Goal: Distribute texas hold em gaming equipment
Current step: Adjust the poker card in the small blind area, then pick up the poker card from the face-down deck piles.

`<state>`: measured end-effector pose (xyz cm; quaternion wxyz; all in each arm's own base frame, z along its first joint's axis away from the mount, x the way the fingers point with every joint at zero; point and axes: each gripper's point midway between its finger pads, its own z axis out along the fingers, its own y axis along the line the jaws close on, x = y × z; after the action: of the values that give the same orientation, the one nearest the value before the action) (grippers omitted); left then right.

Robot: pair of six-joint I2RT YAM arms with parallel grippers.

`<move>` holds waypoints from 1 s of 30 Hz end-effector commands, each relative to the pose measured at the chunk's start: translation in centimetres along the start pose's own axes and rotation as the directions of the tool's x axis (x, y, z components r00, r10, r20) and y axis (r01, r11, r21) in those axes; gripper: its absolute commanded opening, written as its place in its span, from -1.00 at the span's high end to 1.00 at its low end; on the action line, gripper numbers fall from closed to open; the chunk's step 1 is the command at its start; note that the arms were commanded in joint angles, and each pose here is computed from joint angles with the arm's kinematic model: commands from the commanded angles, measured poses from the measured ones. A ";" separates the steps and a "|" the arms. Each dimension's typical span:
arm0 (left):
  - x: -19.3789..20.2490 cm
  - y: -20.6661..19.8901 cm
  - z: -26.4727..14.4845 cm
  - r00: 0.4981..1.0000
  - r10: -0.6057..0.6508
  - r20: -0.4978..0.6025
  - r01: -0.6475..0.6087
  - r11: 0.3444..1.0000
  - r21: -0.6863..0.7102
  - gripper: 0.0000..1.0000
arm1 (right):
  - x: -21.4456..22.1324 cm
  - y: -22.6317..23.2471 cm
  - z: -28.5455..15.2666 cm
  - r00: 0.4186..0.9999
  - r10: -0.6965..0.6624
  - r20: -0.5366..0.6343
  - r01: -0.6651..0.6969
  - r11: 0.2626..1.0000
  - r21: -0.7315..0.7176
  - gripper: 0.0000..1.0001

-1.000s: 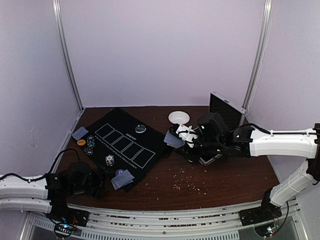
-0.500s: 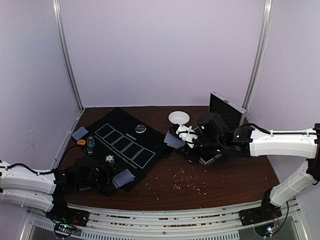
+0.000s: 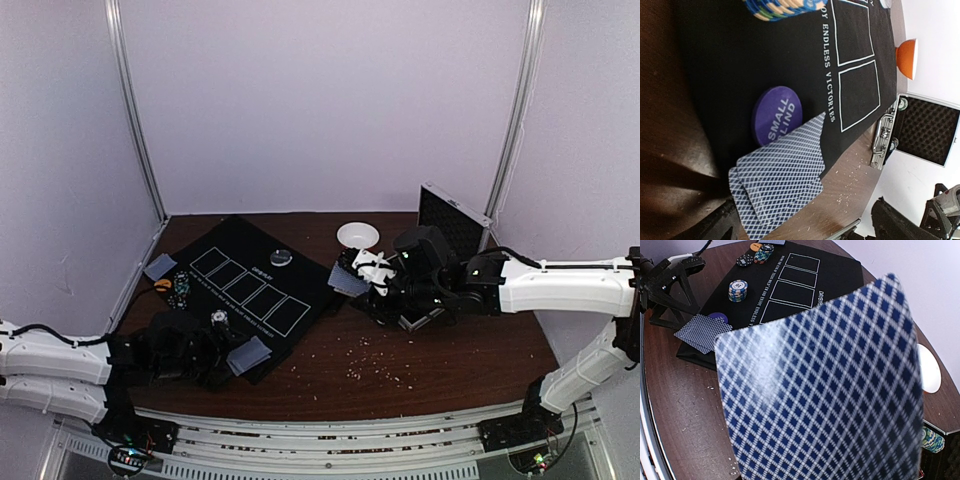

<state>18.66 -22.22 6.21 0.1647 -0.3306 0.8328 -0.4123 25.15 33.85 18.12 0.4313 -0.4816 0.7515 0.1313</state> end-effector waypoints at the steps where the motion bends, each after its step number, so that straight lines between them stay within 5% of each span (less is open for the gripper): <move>1: -1.2 -0.7 -1.4 0.998 -0.001 0.067 0.001 1.000 -0.007 -0.90 | -0.5 0.5 -0.3 1.000 -0.017 0.013 0.018 1.000 -0.025 0.24; 7: -4.7 -3.6 -4.7 0.954 0.151 0.258 -0.147 0.988 -0.036 -0.94 | -1.1 1.3 -0.1 0.999 -0.040 0.014 0.041 0.998 -0.056 0.24; 11: -6.3 -10.6 -7.7 0.837 0.391 0.384 -0.420 0.908 -0.009 -0.94 | -2.0 2.1 -0.3 0.998 -0.054 0.036 0.057 0.995 -0.086 0.23; 16: -3.7 -20.9 -8.8 0.602 0.712 0.362 -0.787 0.606 0.118 -0.92 | -3.1 3.0 -0.5 0.996 -0.070 0.061 0.078 0.988 -0.130 0.23; 23: 4.1 -26.5 -7.2 0.260 0.939 0.227 -0.894 0.146 0.424 -0.87 | -4.2 3.3 -0.4 0.994 -0.073 0.084 0.085 0.985 -0.152 0.22; 27: 6.7 -26.8 -6.1 0.146 0.972 0.185 -0.840 0.023 0.542 -0.85 | -4.5 3.3 0.0 0.994 -0.074 0.082 0.086 0.985 -0.152 0.22; 30: 6.9 -26.5 -4.7 0.122 0.979 0.165 -0.837 0.012 0.547 -0.74 | -4.6 3.3 0.2 0.994 -0.074 0.083 0.086 0.985 -0.150 0.22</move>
<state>24.14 -34.36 30.02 0.3836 0.3117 0.7570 -0.4274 23.17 37.40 19.58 0.4156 -0.5349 0.7135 0.1792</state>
